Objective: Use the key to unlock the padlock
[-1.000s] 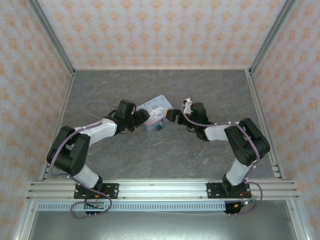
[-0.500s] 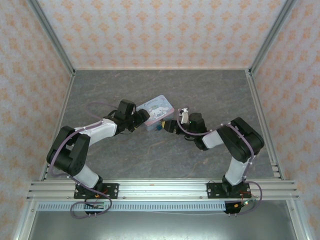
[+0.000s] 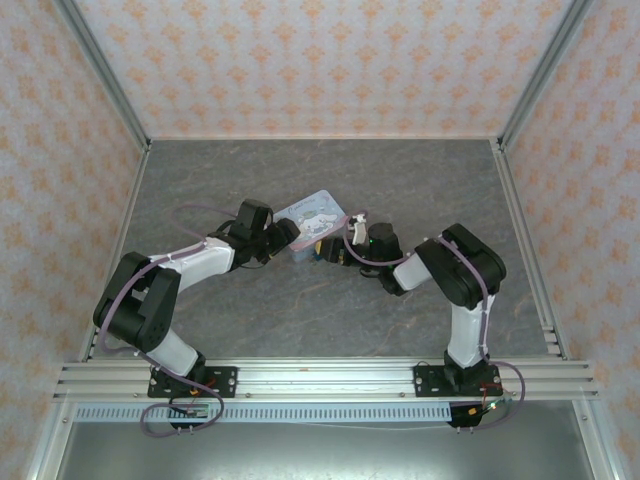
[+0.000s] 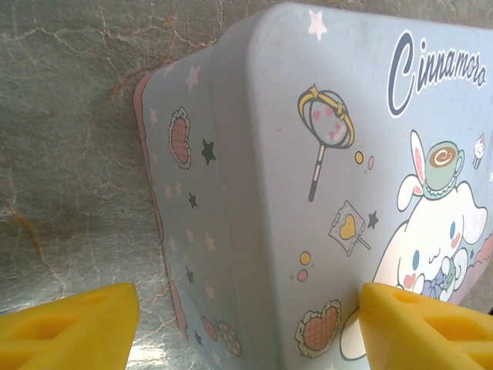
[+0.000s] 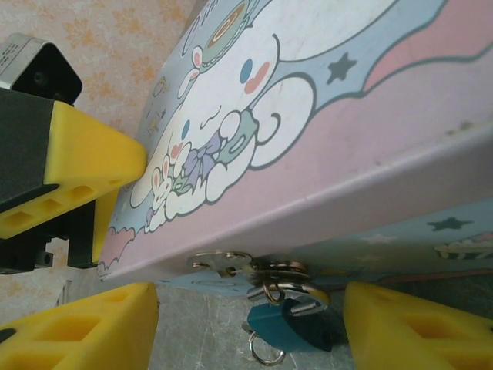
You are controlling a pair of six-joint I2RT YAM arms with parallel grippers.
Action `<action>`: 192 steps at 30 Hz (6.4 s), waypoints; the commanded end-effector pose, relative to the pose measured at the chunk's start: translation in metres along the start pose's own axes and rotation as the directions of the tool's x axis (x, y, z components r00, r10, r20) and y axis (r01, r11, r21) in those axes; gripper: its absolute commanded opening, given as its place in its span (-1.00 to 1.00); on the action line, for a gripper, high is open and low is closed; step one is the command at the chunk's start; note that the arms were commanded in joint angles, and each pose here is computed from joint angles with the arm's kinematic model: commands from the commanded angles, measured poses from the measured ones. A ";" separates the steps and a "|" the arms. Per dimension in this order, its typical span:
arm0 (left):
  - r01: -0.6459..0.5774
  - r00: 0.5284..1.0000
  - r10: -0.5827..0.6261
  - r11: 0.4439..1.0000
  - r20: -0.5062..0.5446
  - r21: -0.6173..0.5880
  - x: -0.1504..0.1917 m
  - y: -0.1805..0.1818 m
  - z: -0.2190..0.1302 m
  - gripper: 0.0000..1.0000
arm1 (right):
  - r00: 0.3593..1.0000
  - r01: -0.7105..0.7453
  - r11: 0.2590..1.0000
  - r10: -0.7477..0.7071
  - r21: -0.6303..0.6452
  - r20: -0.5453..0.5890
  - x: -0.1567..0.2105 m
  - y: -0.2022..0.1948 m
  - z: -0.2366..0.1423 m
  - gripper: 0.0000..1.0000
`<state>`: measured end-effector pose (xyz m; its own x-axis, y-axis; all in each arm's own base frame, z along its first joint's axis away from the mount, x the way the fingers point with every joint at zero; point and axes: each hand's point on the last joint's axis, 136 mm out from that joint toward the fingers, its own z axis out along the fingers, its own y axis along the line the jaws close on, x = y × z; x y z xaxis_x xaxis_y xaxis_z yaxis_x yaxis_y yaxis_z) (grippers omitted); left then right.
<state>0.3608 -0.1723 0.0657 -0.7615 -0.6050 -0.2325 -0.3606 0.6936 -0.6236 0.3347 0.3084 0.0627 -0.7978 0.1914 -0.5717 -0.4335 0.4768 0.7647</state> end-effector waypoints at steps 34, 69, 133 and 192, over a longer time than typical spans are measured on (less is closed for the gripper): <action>0.003 0.997 -0.016 0.984 -0.072 -0.179 0.027 0.047 0.006 0.49 | 0.999 0.043 0.997 -0.044 -0.067 -0.007 0.001 0.019 -0.002 -0.75; -0.051 0.995 0.057 0.996 0.076 -0.072 -0.003 0.008 -0.039 0.88 | 0.989 0.124 0.971 -0.136 0.203 0.051 -0.026 0.014 -0.088 -1.00; -0.278 0.461 0.461 0.886 0.758 -0.370 -0.101 0.004 -0.248 1.00 | 0.861 0.147 0.478 -0.493 0.866 0.126 -0.100 -0.014 -0.263 0.98; -0.419 0.531 0.687 0.721 0.495 -0.552 -0.152 0.110 -0.084 1.00 | 0.857 0.037 0.532 -0.453 0.846 0.247 -0.124 -0.160 -0.257 0.99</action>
<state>0.3820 0.0280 0.0777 -0.4381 -0.0417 -0.8980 -0.2316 0.9704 0.0679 0.3915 -0.0117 0.0833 -0.3905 0.1762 -0.9036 0.0968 0.9839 0.1500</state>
